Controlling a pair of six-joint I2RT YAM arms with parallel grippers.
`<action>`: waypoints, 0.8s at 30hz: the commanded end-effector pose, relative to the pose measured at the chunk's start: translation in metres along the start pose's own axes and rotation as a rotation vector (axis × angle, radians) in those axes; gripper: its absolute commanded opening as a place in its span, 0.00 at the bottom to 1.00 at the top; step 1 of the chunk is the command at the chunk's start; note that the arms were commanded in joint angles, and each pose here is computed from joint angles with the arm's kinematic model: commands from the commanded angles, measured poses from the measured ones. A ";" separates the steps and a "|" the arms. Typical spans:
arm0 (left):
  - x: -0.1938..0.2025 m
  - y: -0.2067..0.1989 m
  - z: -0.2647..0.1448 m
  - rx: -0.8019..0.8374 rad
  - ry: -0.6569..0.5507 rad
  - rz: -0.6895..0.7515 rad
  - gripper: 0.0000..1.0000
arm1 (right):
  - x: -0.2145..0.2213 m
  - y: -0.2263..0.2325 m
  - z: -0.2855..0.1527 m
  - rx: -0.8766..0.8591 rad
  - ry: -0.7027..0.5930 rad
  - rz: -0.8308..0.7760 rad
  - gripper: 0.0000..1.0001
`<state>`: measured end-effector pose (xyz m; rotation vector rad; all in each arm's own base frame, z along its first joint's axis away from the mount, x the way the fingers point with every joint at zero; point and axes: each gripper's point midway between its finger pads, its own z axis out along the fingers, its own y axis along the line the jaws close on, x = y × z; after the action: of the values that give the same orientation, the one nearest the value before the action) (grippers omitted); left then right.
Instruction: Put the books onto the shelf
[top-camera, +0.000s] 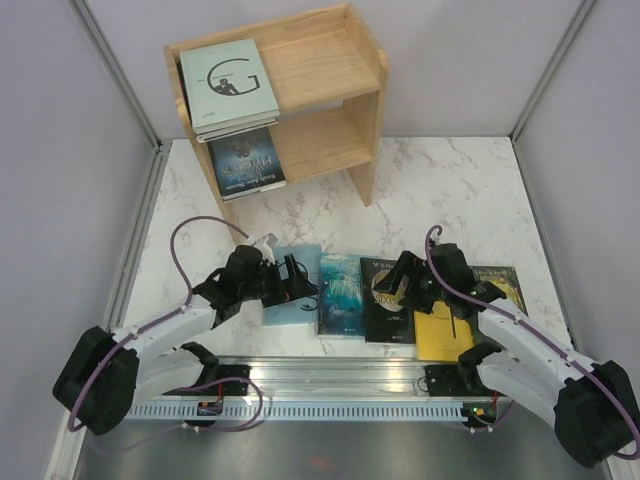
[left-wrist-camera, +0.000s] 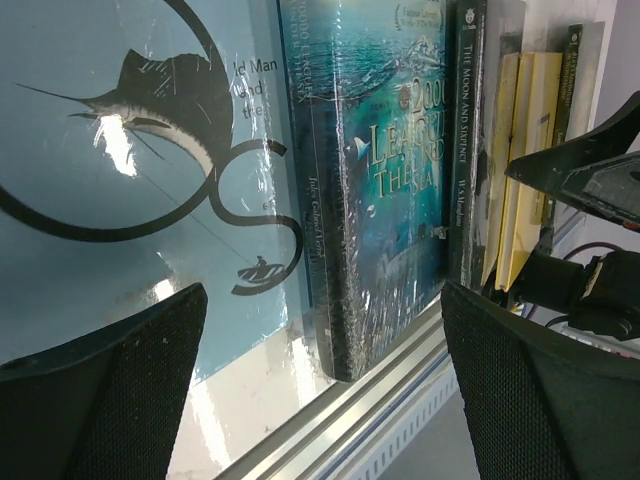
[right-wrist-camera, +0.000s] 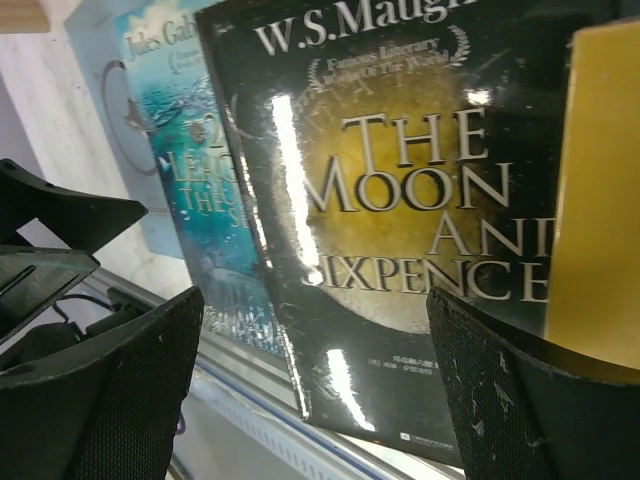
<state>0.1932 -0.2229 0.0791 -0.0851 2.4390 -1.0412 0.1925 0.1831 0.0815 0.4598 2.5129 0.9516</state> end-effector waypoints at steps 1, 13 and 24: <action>-0.008 -0.018 0.019 0.094 -0.042 -0.027 1.00 | -0.009 -0.005 0.002 0.005 -0.060 -0.047 0.95; 0.020 -0.028 0.068 0.223 0.051 -0.088 0.98 | 0.004 -0.029 0.013 0.050 -0.024 -0.039 0.95; 0.038 -0.063 0.071 0.567 0.145 -0.206 0.68 | 0.014 -0.040 0.021 0.061 0.012 -0.030 0.95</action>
<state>0.2121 -0.3172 0.0535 -0.1254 2.2301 -1.6347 0.2042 0.1830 0.0719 0.4170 2.4426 0.9555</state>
